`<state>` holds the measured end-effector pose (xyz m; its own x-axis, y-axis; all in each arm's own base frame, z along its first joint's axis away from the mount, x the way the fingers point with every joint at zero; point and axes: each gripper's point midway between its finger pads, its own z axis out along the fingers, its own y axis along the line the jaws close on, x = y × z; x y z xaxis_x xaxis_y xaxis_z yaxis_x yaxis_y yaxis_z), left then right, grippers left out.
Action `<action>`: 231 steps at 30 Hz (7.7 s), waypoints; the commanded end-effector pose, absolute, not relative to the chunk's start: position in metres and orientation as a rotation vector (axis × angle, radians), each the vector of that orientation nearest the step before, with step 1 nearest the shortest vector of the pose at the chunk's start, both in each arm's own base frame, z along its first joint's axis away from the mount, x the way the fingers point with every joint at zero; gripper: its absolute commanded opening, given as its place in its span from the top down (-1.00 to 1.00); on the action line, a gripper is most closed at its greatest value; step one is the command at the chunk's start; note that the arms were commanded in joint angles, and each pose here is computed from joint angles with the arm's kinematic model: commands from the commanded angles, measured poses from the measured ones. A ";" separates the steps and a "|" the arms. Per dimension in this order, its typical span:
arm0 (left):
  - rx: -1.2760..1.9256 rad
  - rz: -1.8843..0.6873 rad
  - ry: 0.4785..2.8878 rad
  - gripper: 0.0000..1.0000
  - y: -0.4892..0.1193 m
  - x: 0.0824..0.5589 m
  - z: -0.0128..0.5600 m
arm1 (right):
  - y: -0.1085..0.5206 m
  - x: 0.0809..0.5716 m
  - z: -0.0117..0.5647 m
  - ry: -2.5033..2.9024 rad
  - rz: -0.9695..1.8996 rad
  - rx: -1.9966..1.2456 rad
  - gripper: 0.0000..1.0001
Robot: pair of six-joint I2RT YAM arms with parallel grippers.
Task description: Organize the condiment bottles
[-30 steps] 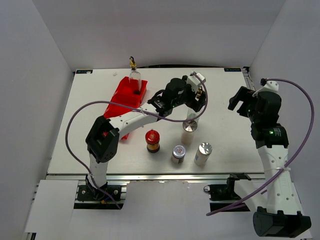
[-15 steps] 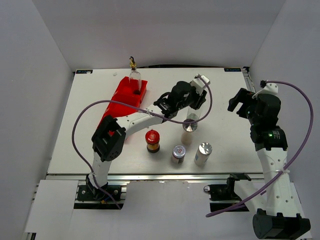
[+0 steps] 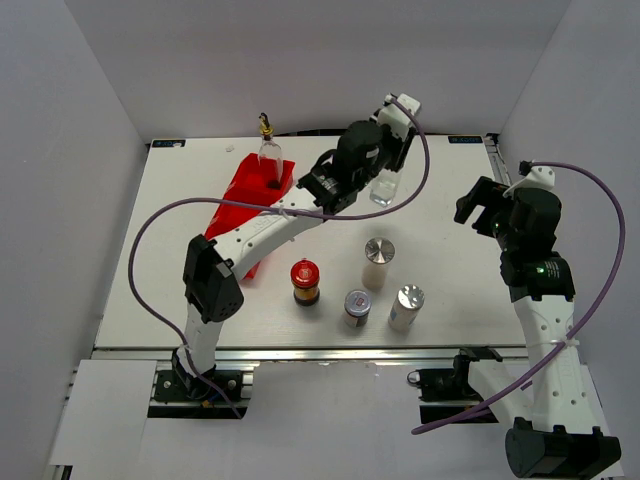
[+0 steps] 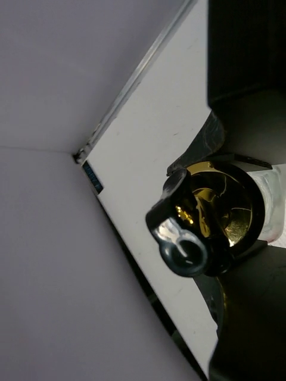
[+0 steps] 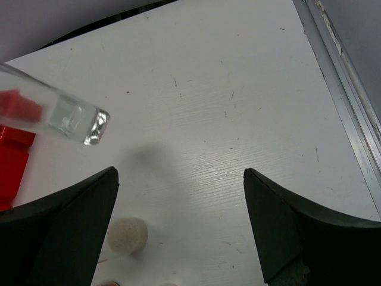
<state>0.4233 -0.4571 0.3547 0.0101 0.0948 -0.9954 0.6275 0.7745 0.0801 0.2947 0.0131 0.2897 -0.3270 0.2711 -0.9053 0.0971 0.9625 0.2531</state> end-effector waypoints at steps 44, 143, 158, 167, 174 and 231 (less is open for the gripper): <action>-0.284 -0.031 1.298 1.00 -0.005 0.541 0.426 | -0.019 0.307 0.287 1.833 0.037 0.433 -0.79; -0.561 -0.029 1.403 -0.96 0.010 0.420 0.450 | 0.115 0.297 0.280 1.937 0.454 -0.261 -0.79; -0.882 0.230 1.680 -0.96 0.051 0.345 0.252 | 0.197 0.304 0.192 2.213 0.215 -0.584 -0.79; -0.929 0.278 1.609 -0.96 0.062 0.343 0.256 | 0.205 0.285 0.162 2.309 0.237 -0.654 -0.79; -0.917 0.274 1.595 -0.96 0.062 0.343 0.258 | 0.208 0.274 0.163 2.315 0.273 -0.686 -0.79; -0.874 0.321 1.617 -0.96 0.066 0.333 0.243 | 0.351 0.325 0.282 1.961 0.378 -0.817 0.56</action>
